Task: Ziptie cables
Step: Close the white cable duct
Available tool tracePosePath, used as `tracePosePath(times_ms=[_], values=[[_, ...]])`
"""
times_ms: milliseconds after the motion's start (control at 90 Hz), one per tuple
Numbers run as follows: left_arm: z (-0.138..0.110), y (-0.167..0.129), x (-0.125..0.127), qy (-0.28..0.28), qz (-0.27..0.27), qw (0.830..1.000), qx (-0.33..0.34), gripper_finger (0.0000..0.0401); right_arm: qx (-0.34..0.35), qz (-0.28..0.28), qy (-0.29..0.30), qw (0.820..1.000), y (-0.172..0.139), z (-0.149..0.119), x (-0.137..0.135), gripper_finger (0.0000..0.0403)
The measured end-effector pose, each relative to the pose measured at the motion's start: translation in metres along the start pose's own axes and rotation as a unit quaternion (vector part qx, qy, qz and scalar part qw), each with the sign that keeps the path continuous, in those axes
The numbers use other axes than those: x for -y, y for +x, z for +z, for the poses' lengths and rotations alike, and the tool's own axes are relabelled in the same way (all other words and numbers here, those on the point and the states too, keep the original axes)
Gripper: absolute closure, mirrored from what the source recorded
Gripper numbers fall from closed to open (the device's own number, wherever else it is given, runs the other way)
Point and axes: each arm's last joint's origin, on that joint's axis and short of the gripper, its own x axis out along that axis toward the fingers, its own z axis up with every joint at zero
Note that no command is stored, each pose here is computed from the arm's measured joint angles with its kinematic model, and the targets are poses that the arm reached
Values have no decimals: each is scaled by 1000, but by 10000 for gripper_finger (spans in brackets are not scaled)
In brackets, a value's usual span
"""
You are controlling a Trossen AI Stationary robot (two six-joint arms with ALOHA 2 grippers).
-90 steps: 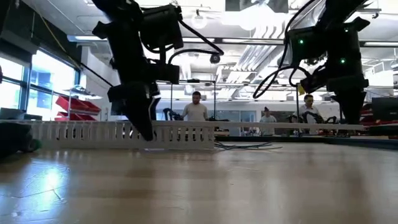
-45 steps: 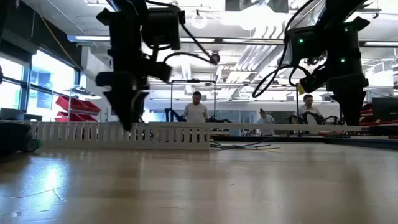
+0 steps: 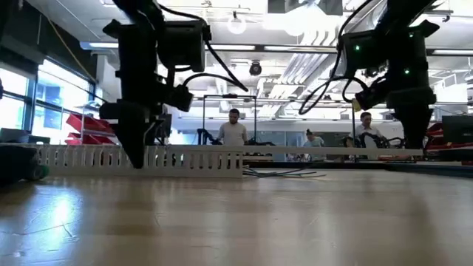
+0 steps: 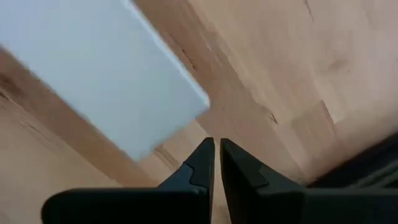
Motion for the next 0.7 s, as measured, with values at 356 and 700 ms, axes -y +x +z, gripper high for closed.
tracePosePath(times_ms=[356,700], values=[[3,-1,6,5,0,1000,21,219,-24,-11,13,1000,18,-10,3,392],[6,0,7,10,-1,999,38,222,70,85,1,994,20,10,-9,392]])
